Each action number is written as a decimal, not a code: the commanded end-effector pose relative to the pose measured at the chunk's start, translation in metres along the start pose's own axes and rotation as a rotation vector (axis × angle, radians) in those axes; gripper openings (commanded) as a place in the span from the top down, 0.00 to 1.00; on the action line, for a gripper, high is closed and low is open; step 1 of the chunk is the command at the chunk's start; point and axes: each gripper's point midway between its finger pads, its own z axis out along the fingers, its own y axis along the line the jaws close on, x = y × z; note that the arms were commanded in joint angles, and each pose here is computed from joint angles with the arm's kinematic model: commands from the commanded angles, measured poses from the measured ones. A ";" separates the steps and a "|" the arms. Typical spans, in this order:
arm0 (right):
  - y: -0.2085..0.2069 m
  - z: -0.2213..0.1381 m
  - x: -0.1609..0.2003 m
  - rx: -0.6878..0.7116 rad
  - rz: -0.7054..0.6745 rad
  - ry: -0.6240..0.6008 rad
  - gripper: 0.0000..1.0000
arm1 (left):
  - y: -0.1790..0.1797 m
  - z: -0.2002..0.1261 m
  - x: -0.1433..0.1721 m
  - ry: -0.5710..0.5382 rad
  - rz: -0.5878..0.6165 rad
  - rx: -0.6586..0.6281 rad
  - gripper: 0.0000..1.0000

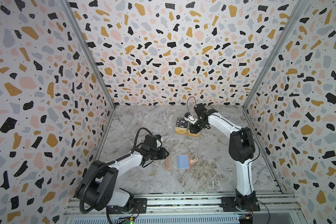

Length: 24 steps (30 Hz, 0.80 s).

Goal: Insert credit cards into a card holder
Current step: Pick up the credit card from the storage box.

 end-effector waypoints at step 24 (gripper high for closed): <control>0.004 0.000 0.001 0.091 -0.098 0.022 0.69 | -0.004 -0.007 -0.003 -0.012 0.010 0.007 0.69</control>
